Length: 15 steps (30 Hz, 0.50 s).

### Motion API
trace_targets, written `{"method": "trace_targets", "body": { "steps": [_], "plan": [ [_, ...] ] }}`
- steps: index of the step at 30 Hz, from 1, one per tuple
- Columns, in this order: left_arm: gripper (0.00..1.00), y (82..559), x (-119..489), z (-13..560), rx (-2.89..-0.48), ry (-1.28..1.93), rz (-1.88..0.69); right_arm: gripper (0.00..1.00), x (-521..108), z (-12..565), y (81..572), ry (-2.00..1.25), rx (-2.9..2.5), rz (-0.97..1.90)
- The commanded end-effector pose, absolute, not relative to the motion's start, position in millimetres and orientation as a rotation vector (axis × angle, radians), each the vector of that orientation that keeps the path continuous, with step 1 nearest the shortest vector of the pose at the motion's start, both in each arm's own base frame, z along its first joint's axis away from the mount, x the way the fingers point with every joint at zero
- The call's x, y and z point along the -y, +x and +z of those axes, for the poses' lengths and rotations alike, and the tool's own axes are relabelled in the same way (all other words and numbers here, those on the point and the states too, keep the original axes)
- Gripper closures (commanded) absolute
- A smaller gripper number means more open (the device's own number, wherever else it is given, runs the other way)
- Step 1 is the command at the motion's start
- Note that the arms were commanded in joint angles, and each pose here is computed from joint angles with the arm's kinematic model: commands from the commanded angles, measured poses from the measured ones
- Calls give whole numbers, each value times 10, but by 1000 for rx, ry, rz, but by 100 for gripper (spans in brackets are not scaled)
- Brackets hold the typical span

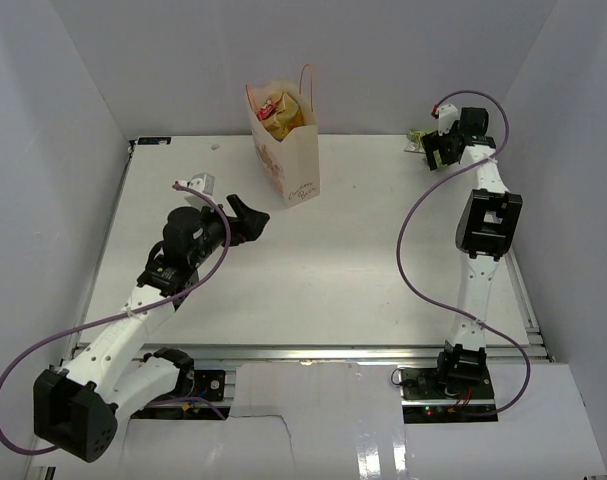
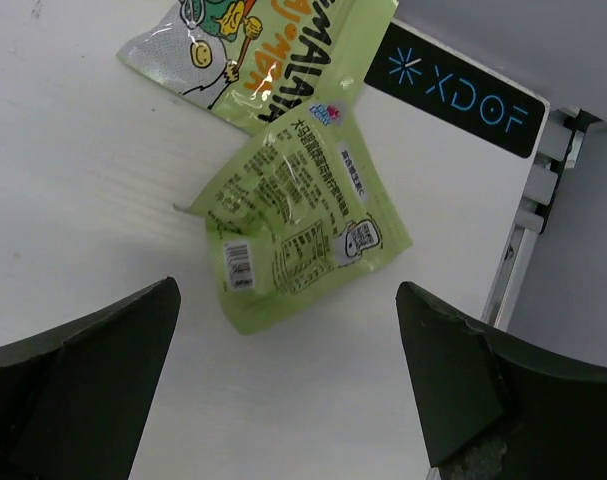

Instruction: Place the snacks into the paper bag

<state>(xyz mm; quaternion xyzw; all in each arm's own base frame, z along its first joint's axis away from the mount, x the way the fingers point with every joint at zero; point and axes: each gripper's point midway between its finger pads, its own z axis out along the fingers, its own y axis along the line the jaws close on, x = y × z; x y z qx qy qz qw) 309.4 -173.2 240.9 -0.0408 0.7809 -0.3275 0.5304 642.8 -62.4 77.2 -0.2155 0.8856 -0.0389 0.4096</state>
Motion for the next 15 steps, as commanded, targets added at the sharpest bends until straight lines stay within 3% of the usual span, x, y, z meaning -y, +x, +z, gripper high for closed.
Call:
{"method": "trace_targets", "body": {
  "steps": [1,10,15],
  "plan": [
    [3,3126,1811,2710,-1794,-102,-861,6,646,762,6708,-545,-2133,-114],
    [2,3172,1913,2678,-1824,-92,-905,20,702,337,6754,-495,-2177,-80],
    [2,3185,1949,2691,-1824,-86,-921,46,716,236,6659,-486,-2208,-21]
  ]
}}
